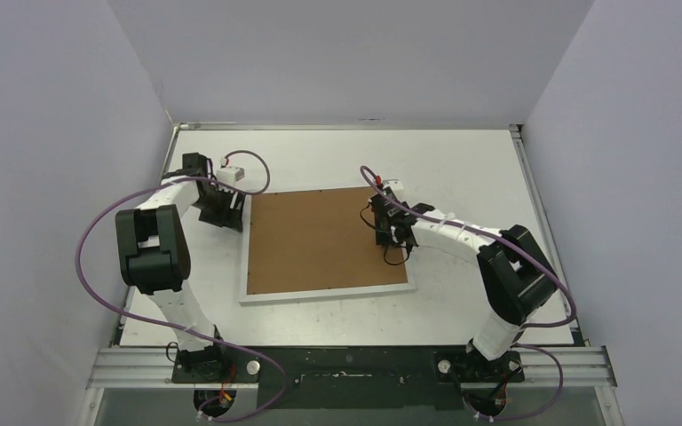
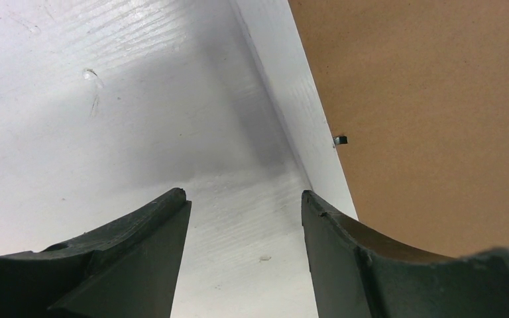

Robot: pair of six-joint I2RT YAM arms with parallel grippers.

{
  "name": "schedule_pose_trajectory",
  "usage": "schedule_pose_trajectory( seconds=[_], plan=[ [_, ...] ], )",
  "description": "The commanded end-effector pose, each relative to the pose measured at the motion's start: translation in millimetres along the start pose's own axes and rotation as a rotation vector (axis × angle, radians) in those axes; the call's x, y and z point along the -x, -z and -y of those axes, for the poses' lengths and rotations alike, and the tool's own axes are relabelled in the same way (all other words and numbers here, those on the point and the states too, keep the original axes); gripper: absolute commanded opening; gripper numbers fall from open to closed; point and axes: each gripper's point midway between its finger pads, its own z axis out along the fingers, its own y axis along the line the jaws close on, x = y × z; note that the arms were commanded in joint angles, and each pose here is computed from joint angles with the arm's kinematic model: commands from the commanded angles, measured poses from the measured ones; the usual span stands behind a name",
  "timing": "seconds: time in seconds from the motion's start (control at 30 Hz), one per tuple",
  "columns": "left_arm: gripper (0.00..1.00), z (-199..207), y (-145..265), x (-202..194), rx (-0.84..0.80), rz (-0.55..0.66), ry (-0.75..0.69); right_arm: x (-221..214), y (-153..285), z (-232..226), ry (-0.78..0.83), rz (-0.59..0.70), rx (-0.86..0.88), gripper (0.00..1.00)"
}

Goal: Put the photo into the frame

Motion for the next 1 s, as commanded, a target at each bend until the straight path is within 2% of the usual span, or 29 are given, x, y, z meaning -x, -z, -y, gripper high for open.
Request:
schedule_pose_trajectory(
  seconds=[0.0, 0.13, 0.33, 0.47, 0.73, 0.83, 0.97],
  plan=[
    [0.6, 2, 17, 21, -0.018, 0.072, -0.013, -58, 17, 28, 0.052, -0.199, -0.087, 0.16],
    [0.6, 3, 17, 20, -0.02, 0.071, -0.009, -53, 26, 27, 0.051, -0.164, -0.099, 0.13],
    [0.61, 2, 17, 20, -0.017, 0.066, -0.009, -22, 48, 23, 0.071, -0.072, -0.119, 0.07],
    [0.6, 3, 16, 20, -0.019, 0.066, -0.009, -23, 47, 23, 0.069, -0.052, -0.111, 0.05],
    [0.6, 3, 17, 21, -0.021, 0.07, -0.009, 34, 75, 11, 0.055, 0.108, -0.09, 0.05],
    [0.6, 4, 18, 21, -0.022, 0.07, -0.007, 29, 67, 12, 0.065, 0.082, -0.097, 0.05],
    [0.6, 4, 18, 21, -0.022, 0.07, -0.009, -4, 44, 17, 0.063, 0.013, -0.106, 0.05]
  ],
)
